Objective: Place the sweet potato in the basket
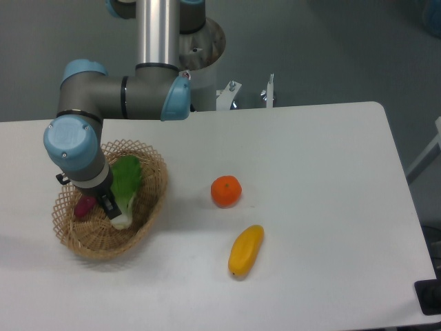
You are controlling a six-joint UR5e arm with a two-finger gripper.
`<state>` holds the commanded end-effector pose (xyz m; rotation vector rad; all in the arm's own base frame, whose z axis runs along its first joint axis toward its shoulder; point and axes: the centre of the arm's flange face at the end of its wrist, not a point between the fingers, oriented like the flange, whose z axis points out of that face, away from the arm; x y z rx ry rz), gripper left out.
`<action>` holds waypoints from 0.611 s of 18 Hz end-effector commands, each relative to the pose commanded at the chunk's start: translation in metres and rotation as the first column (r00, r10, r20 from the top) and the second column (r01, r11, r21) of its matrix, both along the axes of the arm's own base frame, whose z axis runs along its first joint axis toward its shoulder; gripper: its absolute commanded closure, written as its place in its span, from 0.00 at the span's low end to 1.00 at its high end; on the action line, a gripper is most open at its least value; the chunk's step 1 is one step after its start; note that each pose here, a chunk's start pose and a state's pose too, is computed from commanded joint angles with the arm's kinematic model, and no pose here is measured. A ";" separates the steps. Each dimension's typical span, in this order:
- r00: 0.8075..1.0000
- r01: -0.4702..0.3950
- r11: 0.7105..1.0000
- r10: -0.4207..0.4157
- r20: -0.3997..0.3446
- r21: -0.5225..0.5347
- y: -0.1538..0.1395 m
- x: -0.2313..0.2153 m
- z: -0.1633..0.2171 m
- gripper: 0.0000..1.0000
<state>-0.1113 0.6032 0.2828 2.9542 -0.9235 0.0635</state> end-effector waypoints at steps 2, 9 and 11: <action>0.999 -0.053 0.998 0.054 -0.008 0.018 -0.007 -0.034 0.007 0.00; 0.984 -0.165 0.981 0.170 -0.048 0.101 -0.045 -0.159 0.037 0.00; 0.979 -0.188 0.975 0.196 -0.062 0.119 -0.064 -0.198 0.041 0.00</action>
